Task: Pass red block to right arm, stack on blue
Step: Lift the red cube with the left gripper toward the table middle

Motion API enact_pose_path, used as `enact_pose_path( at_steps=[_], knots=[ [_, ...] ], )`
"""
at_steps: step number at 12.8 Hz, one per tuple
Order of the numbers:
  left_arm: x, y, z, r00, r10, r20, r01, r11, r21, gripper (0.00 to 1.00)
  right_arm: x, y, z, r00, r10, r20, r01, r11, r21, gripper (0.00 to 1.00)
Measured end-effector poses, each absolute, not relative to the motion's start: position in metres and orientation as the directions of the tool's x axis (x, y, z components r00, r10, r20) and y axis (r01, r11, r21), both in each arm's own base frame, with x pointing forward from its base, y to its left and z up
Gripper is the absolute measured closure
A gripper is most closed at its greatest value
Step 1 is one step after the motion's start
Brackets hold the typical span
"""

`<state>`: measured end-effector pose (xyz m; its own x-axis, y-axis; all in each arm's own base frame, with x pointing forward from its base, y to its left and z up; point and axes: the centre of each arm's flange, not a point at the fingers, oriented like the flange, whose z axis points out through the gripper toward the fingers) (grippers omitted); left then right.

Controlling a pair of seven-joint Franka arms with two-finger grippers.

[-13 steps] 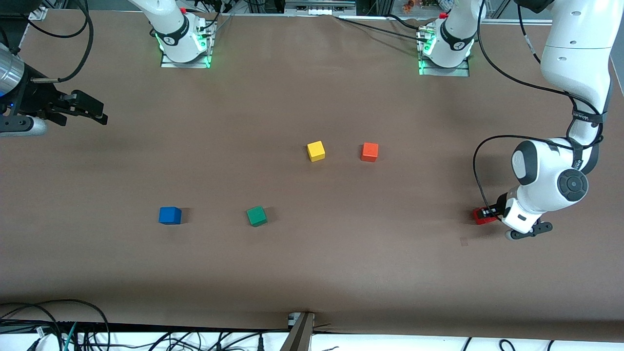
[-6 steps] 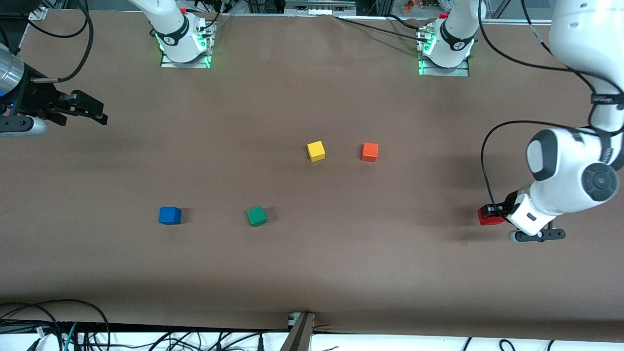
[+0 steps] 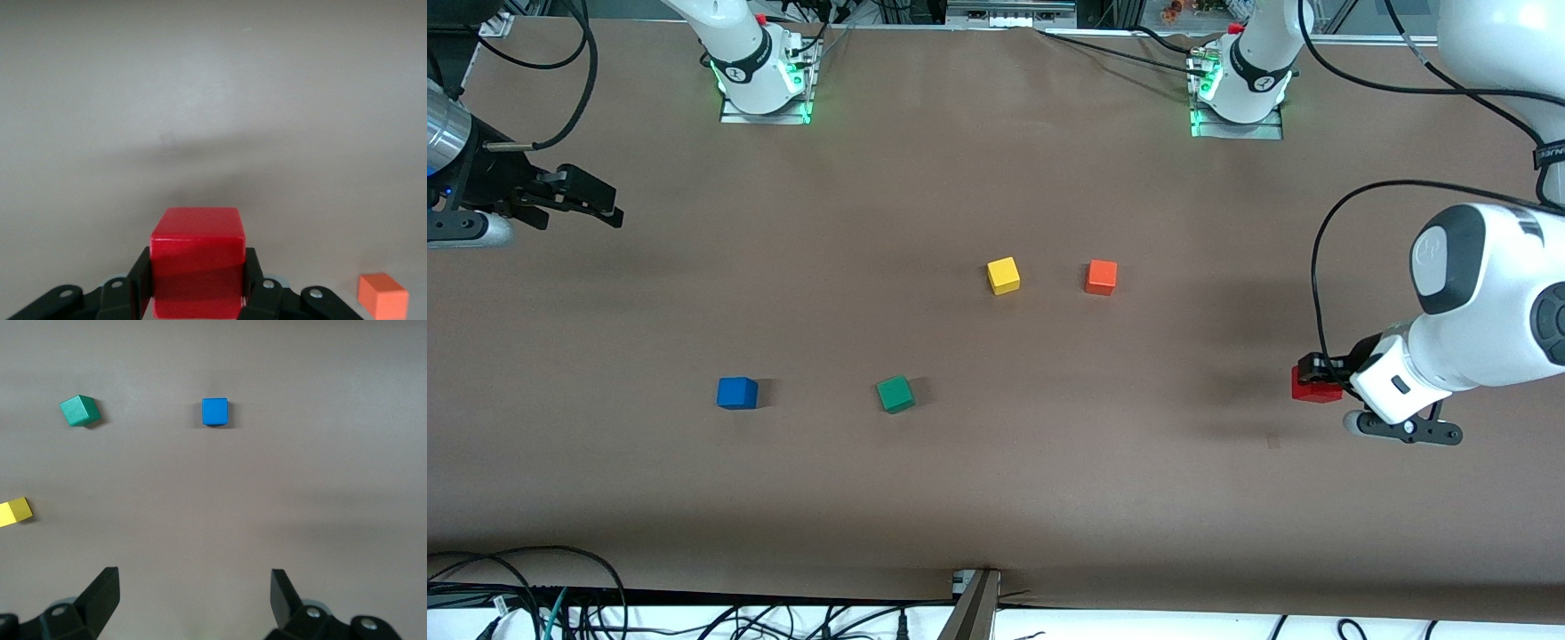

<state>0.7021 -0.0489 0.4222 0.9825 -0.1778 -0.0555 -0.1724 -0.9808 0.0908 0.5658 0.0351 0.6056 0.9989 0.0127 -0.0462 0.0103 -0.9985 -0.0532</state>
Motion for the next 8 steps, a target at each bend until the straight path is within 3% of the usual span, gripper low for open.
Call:
enact_pose_path(
  at_steps=[4, 8],
  knots=[
    [0.698, -0.093, 0.446, 0.892, -0.452, 0.015, -0.449, -0.881, 0.149, 0.44, 0.566, 0.035, 0.606, 0.999, 0.013, -0.047, 0.01, -0.999, -0.053, 0.0],
    [0.697, -0.103, 0.444, 0.73, -0.641, 0.236, -0.678, -0.636, 0.369, 0.44, 0.566, 0.035, 0.606, 0.999, 0.013, -0.047, 0.01, -0.999, -0.053, 0.0]
  ],
)
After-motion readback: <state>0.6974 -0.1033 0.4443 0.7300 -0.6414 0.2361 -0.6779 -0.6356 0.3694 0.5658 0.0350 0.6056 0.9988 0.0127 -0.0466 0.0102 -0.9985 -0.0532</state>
